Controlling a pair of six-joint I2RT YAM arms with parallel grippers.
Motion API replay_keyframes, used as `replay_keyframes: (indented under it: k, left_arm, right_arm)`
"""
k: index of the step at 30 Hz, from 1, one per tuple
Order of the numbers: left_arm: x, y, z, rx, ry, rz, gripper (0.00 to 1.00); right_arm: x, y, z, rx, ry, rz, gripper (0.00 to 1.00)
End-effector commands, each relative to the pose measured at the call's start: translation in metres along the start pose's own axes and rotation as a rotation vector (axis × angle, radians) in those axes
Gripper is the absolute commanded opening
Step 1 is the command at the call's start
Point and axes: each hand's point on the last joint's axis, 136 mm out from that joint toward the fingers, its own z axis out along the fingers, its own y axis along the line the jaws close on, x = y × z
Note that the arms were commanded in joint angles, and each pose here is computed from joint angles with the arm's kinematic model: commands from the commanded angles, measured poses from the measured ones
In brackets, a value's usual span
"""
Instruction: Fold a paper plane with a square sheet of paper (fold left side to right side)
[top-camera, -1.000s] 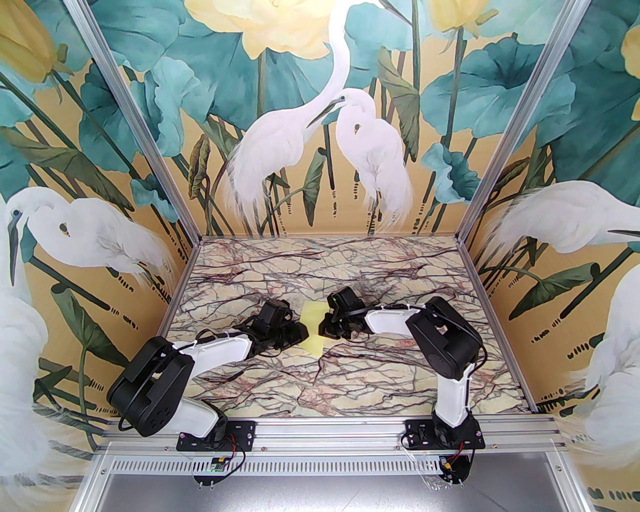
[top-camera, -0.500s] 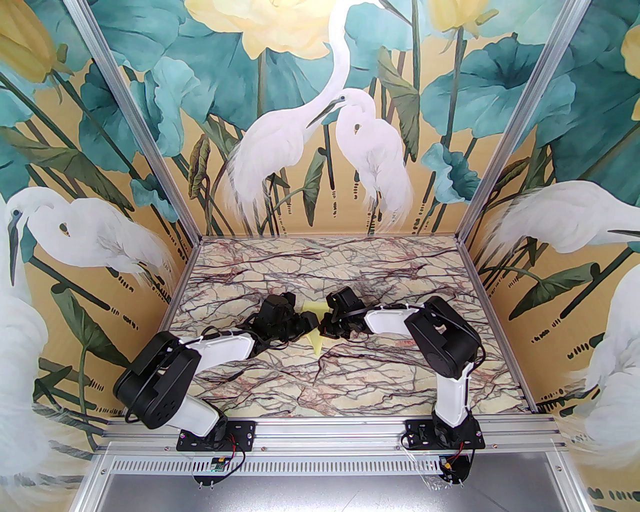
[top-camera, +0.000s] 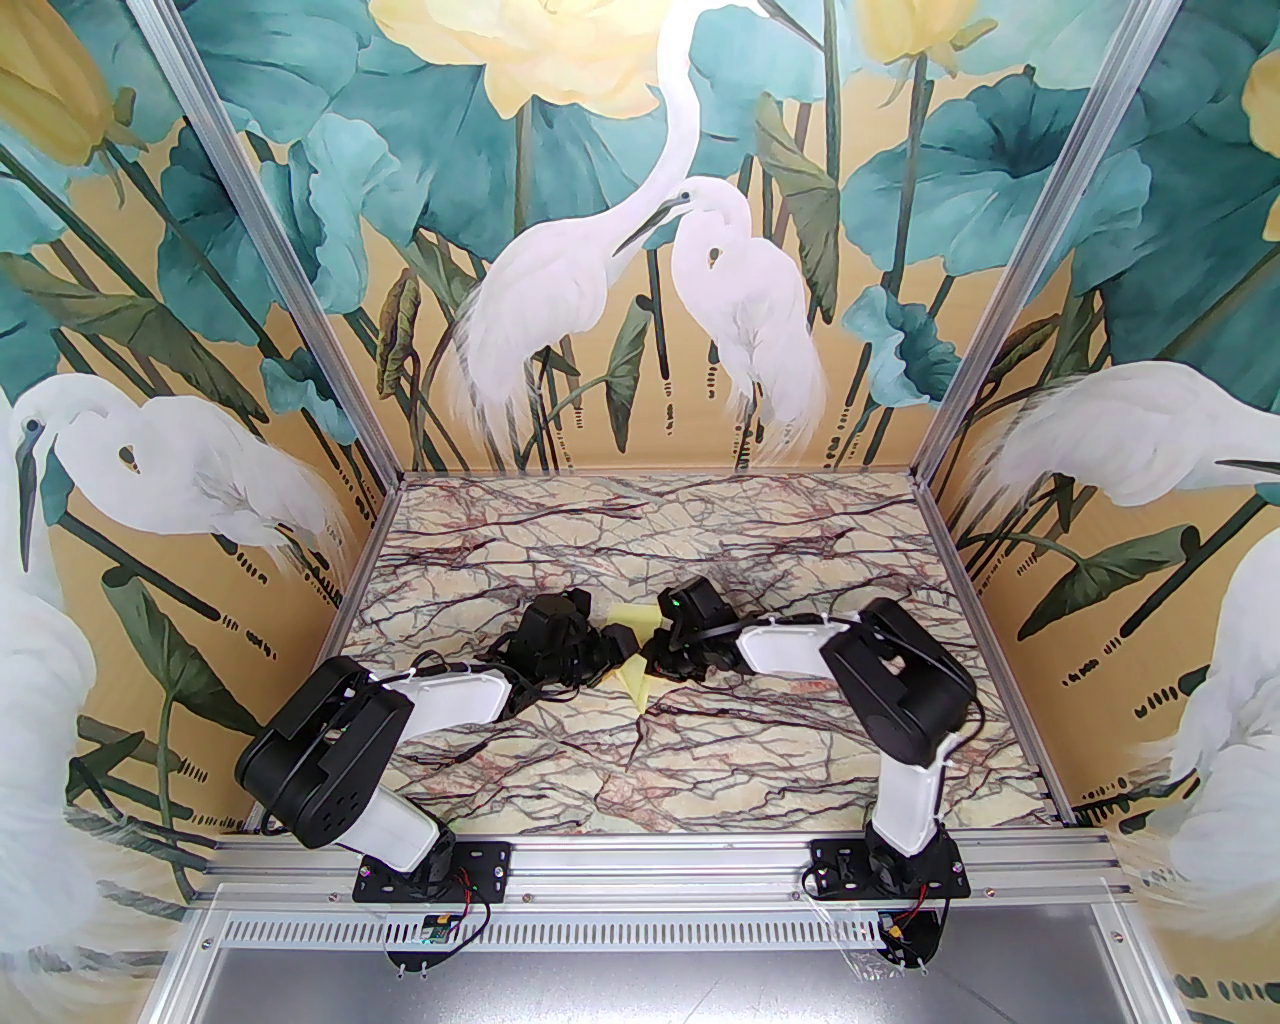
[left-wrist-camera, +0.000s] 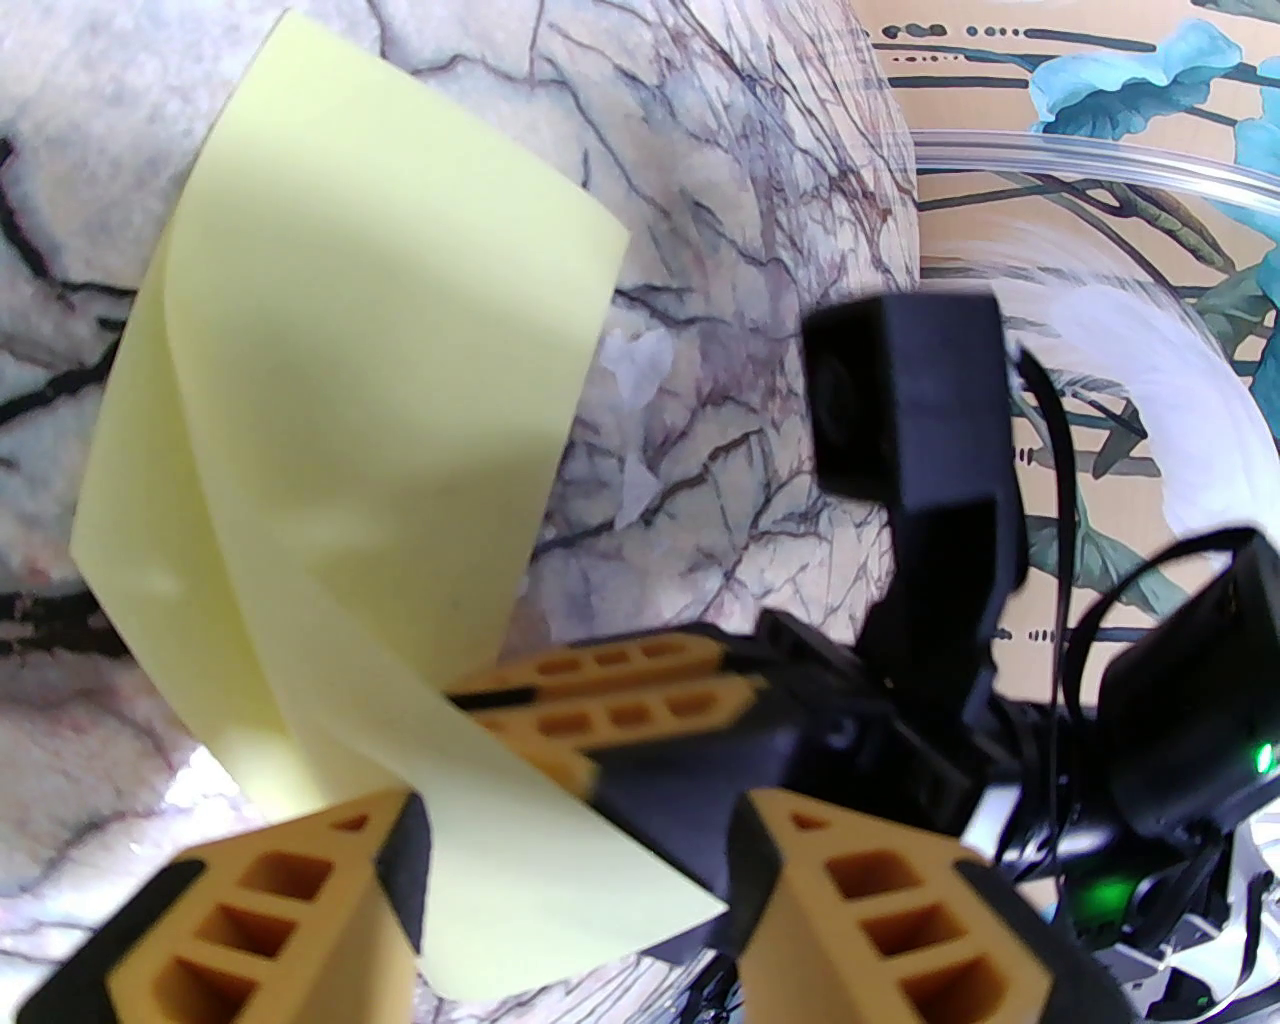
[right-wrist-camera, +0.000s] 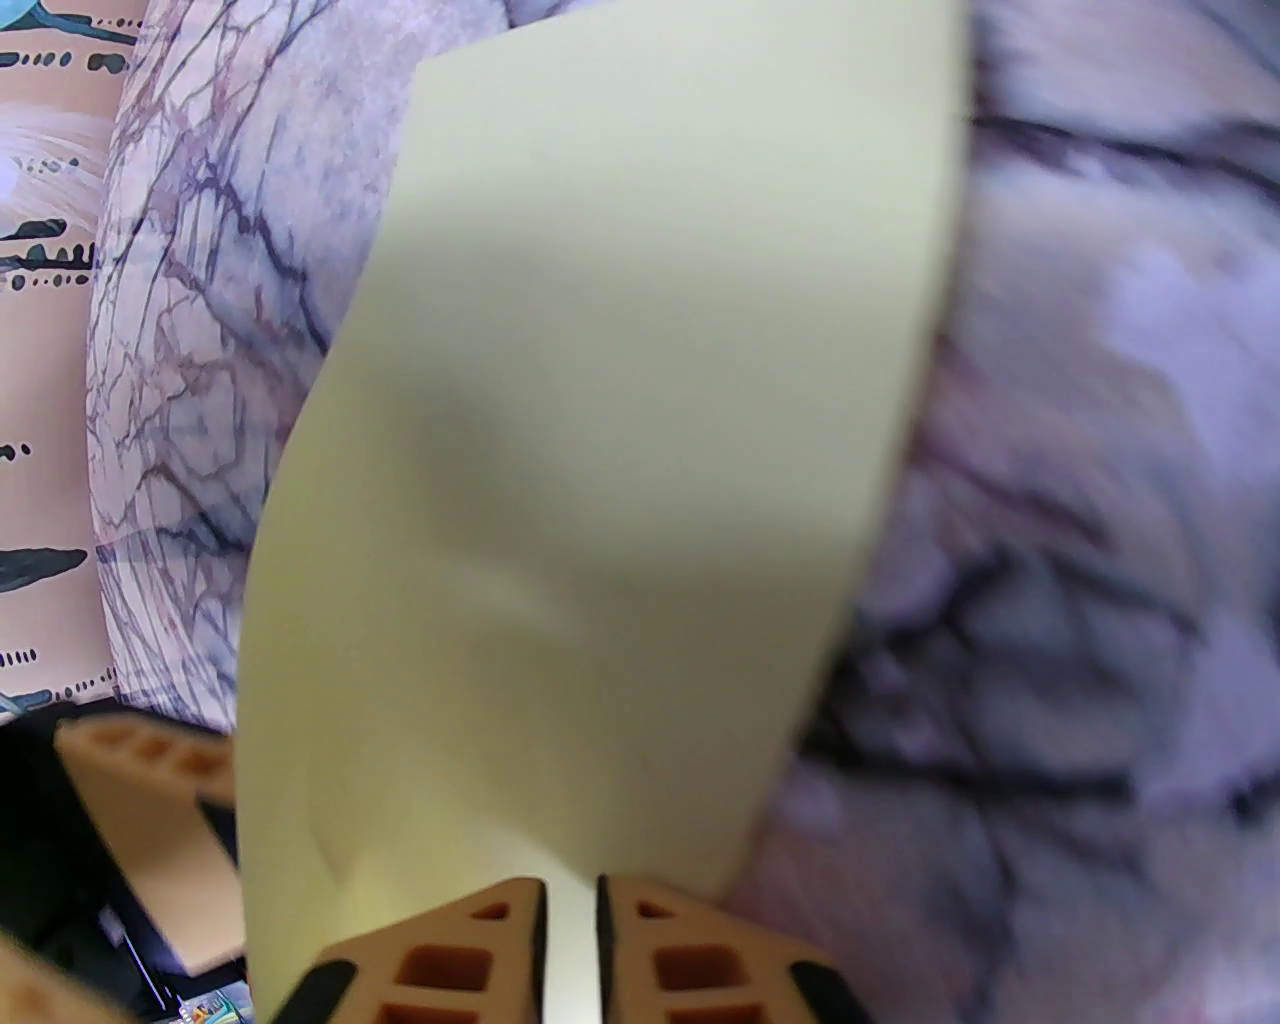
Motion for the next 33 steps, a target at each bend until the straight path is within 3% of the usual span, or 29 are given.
replay_keyframes:
  k: [1, 11, 33]
  left_arm:
    - [0.003, 0.002, 0.002, 0.004, 0.002, -0.011, 0.54]
    - [0.002, 0.001, 0.006, 0.013, 0.004, -0.022, 0.53]
    - [0.004, 0.002, 0.009, 0.012, 0.020, -0.026, 0.52]
  right_arm:
    - [-0.011, 0.014, -0.018, -0.061, -0.095, -0.011, 0.23]
    - [-0.003, 0.021, -0.043, -0.189, -0.231, 0.002, 0.25]
    - [-0.001, 0.035, -0.047, -0.252, -0.253, -0.036, 0.32]
